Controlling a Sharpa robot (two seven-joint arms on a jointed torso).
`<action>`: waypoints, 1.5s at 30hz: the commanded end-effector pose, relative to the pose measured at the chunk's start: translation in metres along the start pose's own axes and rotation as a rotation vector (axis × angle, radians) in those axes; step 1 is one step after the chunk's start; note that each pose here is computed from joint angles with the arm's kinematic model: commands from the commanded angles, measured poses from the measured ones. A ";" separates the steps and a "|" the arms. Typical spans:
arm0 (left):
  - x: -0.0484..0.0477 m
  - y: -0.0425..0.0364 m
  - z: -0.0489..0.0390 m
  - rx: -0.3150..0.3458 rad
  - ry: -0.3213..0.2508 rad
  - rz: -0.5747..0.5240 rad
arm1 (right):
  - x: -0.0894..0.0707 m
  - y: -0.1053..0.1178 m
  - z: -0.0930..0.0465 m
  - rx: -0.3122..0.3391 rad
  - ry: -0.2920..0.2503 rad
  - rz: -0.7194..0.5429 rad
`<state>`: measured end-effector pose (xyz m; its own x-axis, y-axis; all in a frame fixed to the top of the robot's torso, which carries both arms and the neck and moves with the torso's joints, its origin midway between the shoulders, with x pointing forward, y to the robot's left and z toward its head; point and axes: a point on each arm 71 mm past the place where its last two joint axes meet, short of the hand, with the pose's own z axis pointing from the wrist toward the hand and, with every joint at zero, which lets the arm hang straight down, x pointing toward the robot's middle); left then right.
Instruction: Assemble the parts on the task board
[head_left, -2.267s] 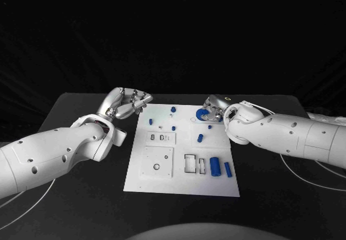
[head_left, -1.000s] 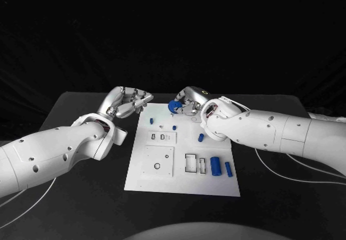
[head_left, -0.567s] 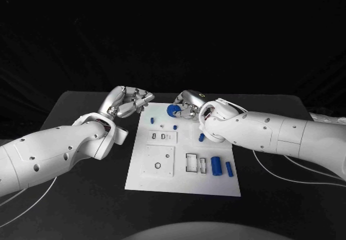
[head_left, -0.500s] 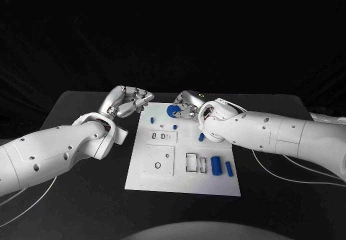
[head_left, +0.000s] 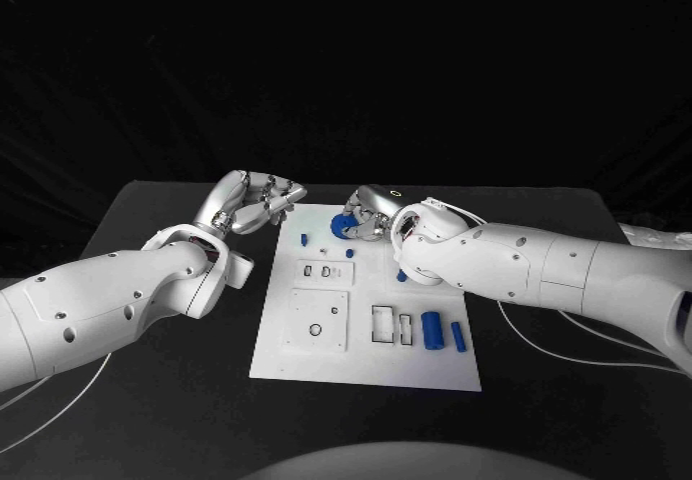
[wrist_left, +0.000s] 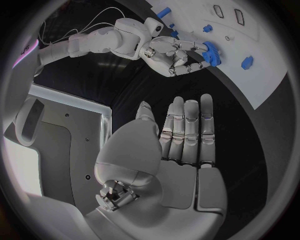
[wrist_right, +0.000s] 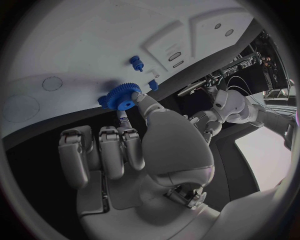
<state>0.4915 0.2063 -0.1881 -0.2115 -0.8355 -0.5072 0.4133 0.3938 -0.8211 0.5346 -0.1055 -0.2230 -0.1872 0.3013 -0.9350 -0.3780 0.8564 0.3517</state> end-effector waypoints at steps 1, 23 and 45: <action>0.0000 -0.0028 0.0007 0.013 0.001 -0.003 | 0.001 0.001 0.001 -0.009 0.009 -0.029; -0.0006 -0.0035 -0.0002 0.014 0.001 -0.004 | 0.003 0.002 0.007 0.008 0.013 -0.089; 0.0007 -0.0052 0.0023 0.020 0.001 -0.010 | 0.006 0.002 0.007 0.028 0.038 -0.117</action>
<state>0.4911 0.2049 -0.1861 -0.2125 -0.8375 -0.5033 0.4170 0.3881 -0.8219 0.5385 -0.0982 -0.2279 -0.1770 0.2043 -0.9628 -0.3791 0.8886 0.2583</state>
